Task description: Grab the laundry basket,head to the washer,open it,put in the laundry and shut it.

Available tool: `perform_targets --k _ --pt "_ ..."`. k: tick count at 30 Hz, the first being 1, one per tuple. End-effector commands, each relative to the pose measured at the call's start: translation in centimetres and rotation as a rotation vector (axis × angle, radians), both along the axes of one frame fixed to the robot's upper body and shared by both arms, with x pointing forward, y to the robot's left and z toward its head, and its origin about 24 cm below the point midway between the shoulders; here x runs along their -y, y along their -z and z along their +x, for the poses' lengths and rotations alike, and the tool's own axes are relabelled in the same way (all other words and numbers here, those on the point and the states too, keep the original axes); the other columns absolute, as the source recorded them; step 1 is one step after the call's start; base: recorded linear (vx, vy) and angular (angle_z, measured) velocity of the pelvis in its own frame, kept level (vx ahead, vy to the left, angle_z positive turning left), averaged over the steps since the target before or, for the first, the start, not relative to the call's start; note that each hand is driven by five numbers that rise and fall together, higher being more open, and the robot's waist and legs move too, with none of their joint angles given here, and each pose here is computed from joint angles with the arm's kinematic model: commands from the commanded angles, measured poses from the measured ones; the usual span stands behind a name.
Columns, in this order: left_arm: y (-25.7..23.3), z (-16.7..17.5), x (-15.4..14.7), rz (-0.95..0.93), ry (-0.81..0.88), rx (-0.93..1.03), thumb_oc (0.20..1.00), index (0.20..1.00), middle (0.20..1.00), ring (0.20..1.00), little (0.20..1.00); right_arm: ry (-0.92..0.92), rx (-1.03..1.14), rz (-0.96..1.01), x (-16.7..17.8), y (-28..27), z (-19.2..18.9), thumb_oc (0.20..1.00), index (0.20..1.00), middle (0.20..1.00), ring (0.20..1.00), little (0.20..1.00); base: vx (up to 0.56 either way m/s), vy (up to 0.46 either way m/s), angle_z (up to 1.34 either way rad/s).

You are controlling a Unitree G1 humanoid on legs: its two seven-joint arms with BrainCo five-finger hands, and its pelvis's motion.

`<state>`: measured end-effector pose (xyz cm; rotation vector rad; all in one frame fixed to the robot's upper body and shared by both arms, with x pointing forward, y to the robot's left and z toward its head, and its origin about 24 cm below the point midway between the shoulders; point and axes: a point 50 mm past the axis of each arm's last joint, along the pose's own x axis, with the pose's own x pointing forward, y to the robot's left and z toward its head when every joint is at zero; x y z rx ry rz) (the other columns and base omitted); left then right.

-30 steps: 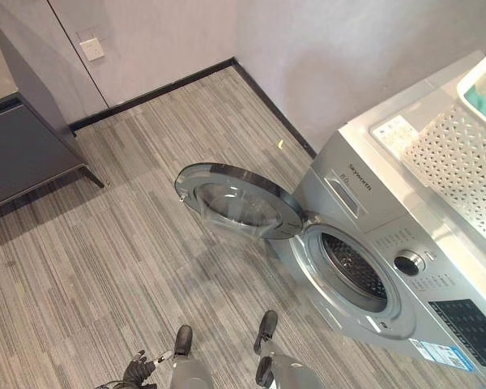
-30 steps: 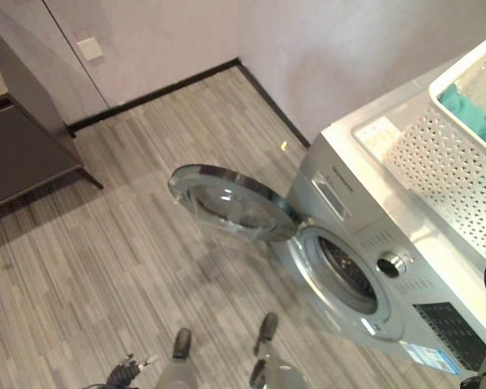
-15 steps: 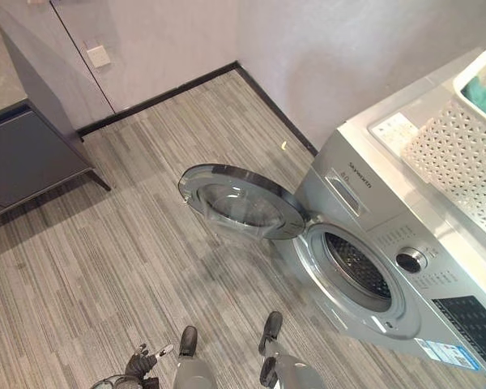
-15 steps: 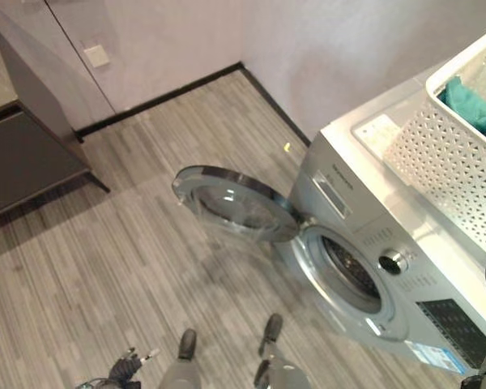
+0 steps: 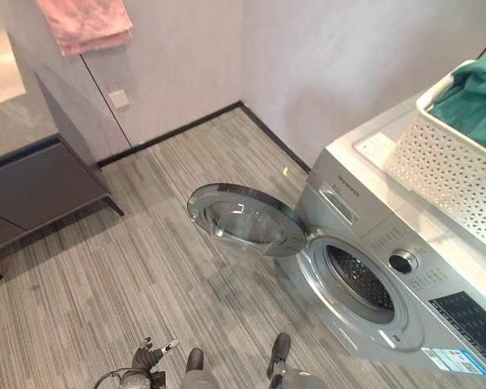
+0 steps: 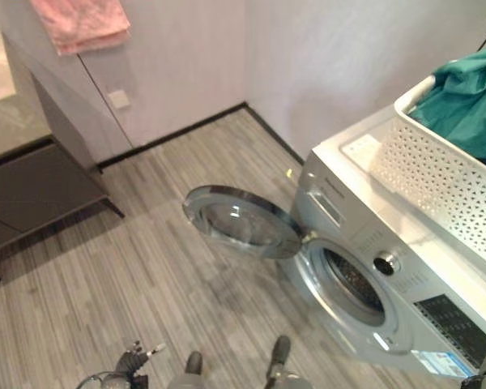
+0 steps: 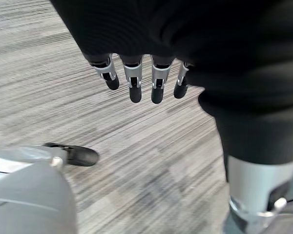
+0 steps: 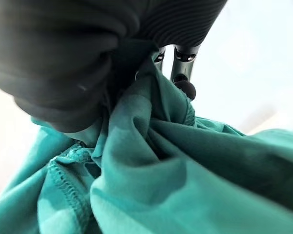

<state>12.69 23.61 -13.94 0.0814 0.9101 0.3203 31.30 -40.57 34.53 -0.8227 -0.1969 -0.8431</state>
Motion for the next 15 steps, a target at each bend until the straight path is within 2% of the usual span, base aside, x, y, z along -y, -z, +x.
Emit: perform_targets --k 1,6,8,15 --pt "-1.3 1.0 -2.0 0.157 0.132 0.03 1.0 1.0 1.0 1.0 1.0 0.077 0.348 -0.154 -0.4 -6.8 -4.1 0.2 0.2 0.2 0.2 0.2 0.0 0.044 0.09" --pt "-2.3 2.2 -2.2 0.188 0.158 0.097 1.0 1.0 1.0 1.0 1.0 0.09 0.495 -0.242 -1.4 -9.8 -6.5 0.2 0.2 0.2 0.2 0.2 -0.02 0.064 0.03" --pt "-3.2 3.3 -1.9 0.194 0.176 0.164 1.0 1.0 1.0 1.0 1.0 0.041 0.571 -0.309 -3.0 -11.0 -7.2 0.2 0.2 0.2 0.2 0.2 -0.06 0.102 0.0" --pt "-5.9 5.7 -1.6 0.245 0.257 0.309 1.0 1.0 1.0 1.0 1.0 -0.043 0.75 -0.407 -5.9 -11.6 -9.1 0.2 0.2 0.2 0.2 0.2 -0.07 0.09 0.0"
